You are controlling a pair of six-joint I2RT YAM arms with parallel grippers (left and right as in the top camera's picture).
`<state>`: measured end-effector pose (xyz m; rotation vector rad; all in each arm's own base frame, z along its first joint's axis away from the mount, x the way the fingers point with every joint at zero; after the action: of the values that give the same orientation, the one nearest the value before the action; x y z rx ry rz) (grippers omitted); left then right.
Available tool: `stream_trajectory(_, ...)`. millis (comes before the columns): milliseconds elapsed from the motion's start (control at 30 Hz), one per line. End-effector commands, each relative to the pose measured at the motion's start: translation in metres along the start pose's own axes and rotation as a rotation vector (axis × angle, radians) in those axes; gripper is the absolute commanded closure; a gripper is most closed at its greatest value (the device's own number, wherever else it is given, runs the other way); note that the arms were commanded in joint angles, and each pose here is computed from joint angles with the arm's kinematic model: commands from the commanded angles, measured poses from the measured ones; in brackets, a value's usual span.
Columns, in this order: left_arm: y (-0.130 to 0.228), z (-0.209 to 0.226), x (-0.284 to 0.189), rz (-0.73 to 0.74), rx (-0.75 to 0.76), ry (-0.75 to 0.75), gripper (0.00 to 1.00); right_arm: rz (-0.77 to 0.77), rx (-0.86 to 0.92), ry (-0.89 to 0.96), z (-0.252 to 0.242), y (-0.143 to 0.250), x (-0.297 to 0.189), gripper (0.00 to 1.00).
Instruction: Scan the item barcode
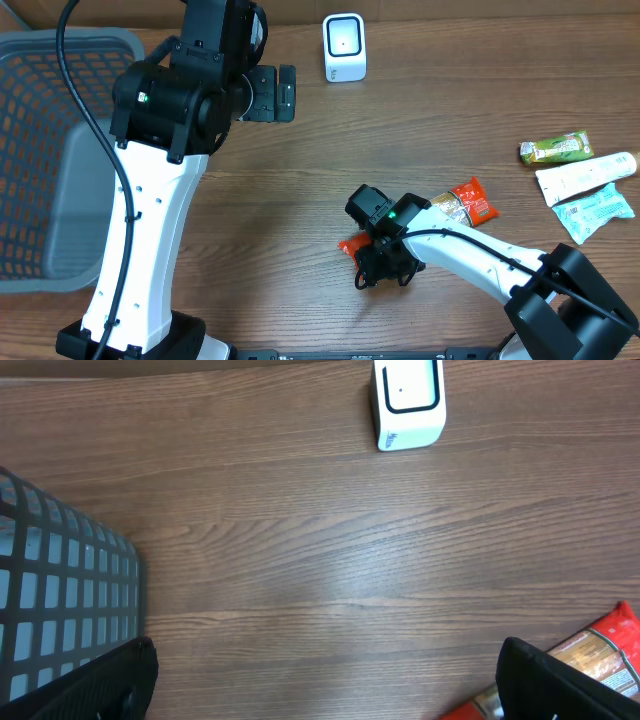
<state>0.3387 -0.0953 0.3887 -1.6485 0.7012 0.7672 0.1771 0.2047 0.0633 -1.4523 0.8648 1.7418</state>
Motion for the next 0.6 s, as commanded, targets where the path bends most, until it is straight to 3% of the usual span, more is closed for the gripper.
stream_trajectory(0,-0.002,0.002,0.001,-0.004,0.016,-0.012,0.01,-0.071,-0.006,0.058,-0.006,-0.011,0.001,0.31)
stream_trajectory(167,-0.002,0.002,0.001,-0.004,0.016,-0.011,0.0,-0.214,-0.089,0.16,-0.019,-0.039,-0.004,0.2)
stream_trajectory(300,-0.002,0.002,0.001,-0.004,0.016,-0.011,0.01,-0.385,-0.085,0.225,-0.038,-0.073,-0.017,0.17)
stream_trajectory(567,-0.002,0.002,0.001,-0.004,0.016,-0.011,0.01,-0.625,0.041,0.133,-0.088,-0.119,-0.045,0.13)
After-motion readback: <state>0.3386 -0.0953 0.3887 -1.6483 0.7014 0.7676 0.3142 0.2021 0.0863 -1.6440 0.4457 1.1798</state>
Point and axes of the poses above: each gripper's point midway between its finger pads, its own x axis out along the fingers, its own z axis along the line the jaws close on, y = z × x, the point moved 5 cm from there along -x, back along the fingers, and after that the axes turned 13 degrees about -x, right-handed, at the moved point
